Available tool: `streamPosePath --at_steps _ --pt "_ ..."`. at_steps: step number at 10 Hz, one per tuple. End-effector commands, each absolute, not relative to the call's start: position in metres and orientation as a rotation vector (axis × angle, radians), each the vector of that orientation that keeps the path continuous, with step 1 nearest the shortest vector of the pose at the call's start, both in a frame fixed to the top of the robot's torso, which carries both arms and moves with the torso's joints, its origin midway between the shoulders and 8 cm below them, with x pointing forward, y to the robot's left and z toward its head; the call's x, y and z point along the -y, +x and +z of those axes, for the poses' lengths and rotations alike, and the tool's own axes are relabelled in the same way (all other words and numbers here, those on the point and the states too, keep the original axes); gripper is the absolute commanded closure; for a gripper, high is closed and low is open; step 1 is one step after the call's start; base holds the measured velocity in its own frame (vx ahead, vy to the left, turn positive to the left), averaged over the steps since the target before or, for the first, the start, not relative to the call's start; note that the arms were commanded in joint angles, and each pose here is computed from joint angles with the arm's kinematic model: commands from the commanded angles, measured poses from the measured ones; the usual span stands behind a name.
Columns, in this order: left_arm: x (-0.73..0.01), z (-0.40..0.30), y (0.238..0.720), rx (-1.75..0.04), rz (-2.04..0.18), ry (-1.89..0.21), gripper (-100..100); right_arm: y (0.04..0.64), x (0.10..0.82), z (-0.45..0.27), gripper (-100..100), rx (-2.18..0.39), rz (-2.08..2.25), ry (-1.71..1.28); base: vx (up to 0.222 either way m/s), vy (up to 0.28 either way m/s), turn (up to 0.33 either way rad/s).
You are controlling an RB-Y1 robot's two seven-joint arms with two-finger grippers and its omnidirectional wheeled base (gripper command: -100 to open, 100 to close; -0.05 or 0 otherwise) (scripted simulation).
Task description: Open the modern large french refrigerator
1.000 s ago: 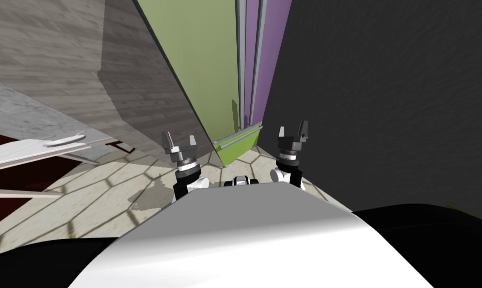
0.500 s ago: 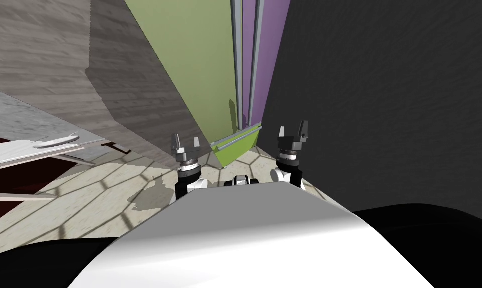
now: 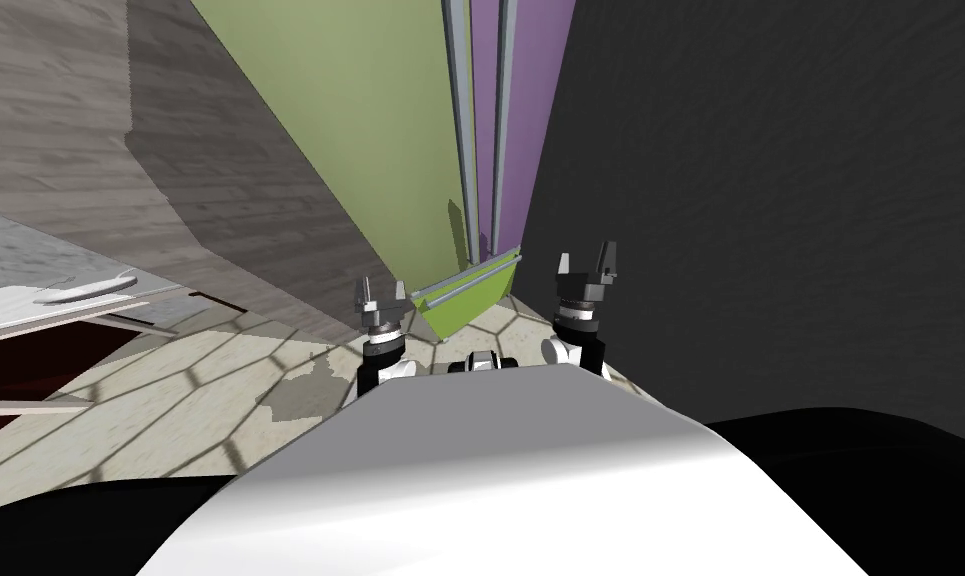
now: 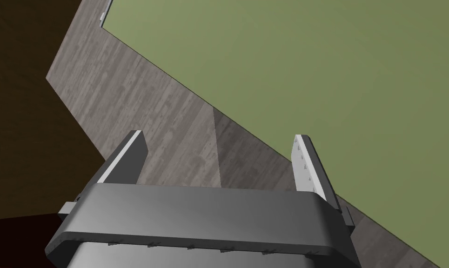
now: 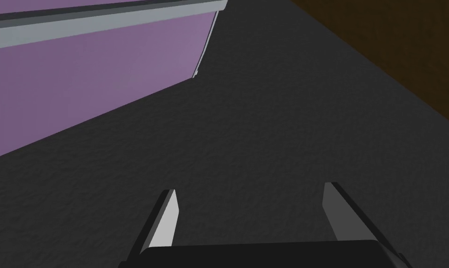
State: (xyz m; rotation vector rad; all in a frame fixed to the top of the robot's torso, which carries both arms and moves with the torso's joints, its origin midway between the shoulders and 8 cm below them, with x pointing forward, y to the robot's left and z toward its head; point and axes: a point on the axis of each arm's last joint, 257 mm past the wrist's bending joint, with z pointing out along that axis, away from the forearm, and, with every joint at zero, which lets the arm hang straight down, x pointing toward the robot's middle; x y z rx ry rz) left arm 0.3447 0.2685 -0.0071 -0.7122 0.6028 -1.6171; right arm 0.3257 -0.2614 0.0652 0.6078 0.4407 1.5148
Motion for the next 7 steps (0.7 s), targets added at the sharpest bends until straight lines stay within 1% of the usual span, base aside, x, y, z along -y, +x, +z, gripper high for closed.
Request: streamPosePath --at_steps 1,3,6,7 --pt "-0.273 -0.028 0.352 -0.6 -1.656 -0.756 -100 0.326 0.261 0.065 0 -0.441 1.515 0.608 0.144 -0.117 -0.003" --pt "-0.279 -0.045 0.356 -0.592 -1.683 -0.796 -100 0.326 0.261 0.065 0 -0.441 1.515 0.608 0.166 -0.105 -0.007" --pt "-0.289 -0.072 0.362 -0.573 -1.72 -0.862 -100 0.326 0.261 0.065 0 -0.441 1.515 0.608 0.149 -0.164 -0.005" --pt "-0.289 -0.072 0.362 -0.573 -1.72 -0.862 -100 0.326 0.261 0.065 0 -0.441 1.515 0.608 0.097 -0.09 0.001"
